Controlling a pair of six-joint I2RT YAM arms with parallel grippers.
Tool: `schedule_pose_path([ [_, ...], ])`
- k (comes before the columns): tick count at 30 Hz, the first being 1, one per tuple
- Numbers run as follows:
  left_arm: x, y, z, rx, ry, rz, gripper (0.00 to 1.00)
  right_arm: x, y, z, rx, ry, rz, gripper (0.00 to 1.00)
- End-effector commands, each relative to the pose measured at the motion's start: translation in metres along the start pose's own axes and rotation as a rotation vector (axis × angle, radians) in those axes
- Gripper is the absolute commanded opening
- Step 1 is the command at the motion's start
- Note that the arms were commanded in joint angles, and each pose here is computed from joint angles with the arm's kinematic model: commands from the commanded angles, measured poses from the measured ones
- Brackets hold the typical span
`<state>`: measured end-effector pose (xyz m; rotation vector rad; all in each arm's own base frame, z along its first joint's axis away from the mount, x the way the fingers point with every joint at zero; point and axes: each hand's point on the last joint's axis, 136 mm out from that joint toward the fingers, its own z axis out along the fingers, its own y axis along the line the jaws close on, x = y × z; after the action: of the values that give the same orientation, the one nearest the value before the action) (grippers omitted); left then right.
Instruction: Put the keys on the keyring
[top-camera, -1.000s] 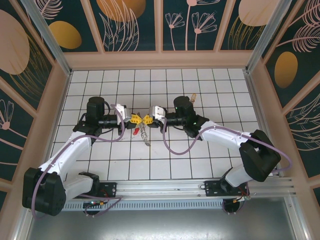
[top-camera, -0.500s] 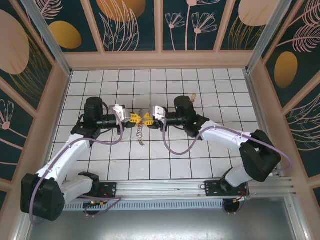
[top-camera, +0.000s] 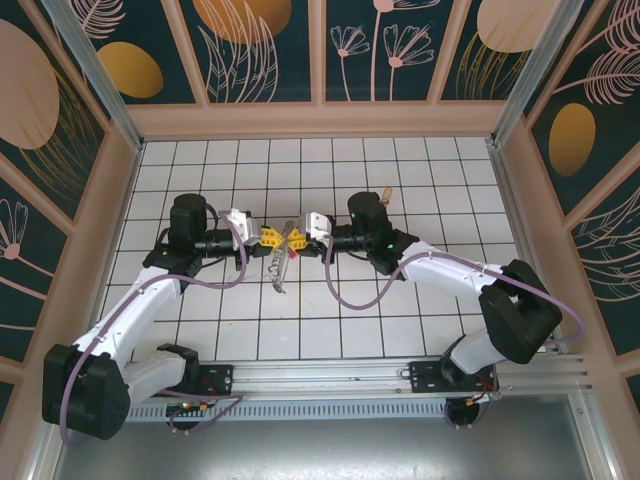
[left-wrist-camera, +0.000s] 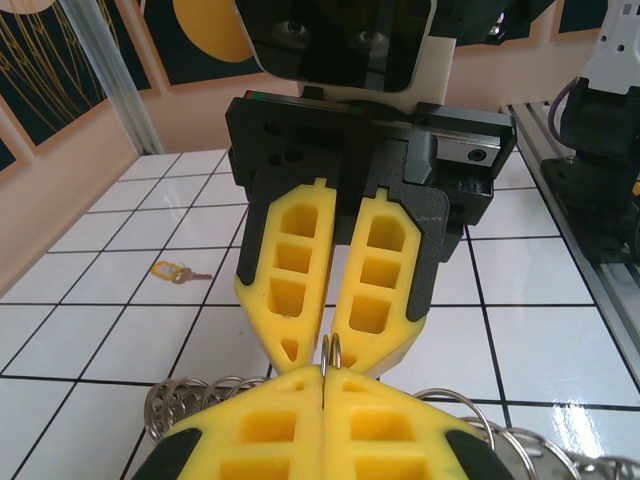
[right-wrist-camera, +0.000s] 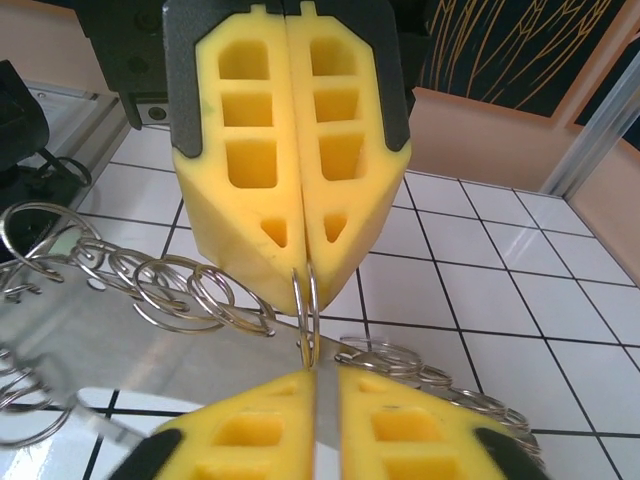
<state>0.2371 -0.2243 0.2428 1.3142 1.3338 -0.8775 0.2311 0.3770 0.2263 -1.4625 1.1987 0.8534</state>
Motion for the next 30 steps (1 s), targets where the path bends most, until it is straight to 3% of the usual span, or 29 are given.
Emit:
schedule_pose_path([
  [1,-0.0077,-0.0050,0.0006,0.041,-0.026,0.020,0.00,-0.0235,-0.0013,-0.0062,-0.011,-0.045,-0.044,0.22],
  [12,-0.0025,-0.0018,0.0018,0.030,-0.007,0.023,0.00,-0.0289,-0.0003,-0.0064,-0.021,-0.059,-0.055,0.23],
  [14,-0.0023,-0.0025,0.0024,0.038,-0.008,0.021,0.00,-0.0275,0.0005,-0.0052,-0.030,-0.056,-0.057,0.10],
  [15,-0.0030,-0.0022,0.0022,0.039,-0.011,0.023,0.00,-0.0274,0.0004,-0.0046,-0.033,-0.054,-0.057,0.09],
  [19,-0.0042,-0.0011,0.0029,0.043,-0.011,0.020,0.00,-0.0291,-0.0003,-0.0042,-0.029,-0.062,-0.057,0.18],
  [25,-0.0014,-0.0011,0.0032,0.044,-0.004,0.013,0.00,-0.0290,-0.0001,-0.0049,-0.027,-0.060,-0.057,0.19],
  [28,-0.0012,-0.0022,0.0031,0.048,-0.005,0.013,0.00,-0.0280,-0.0002,-0.0052,-0.026,-0.057,-0.054,0.11],
  [30,-0.0006,-0.0025,0.0034,0.050,-0.005,0.012,0.00,-0.0273,0.0000,-0.0041,-0.031,-0.055,-0.052,0.00],
])
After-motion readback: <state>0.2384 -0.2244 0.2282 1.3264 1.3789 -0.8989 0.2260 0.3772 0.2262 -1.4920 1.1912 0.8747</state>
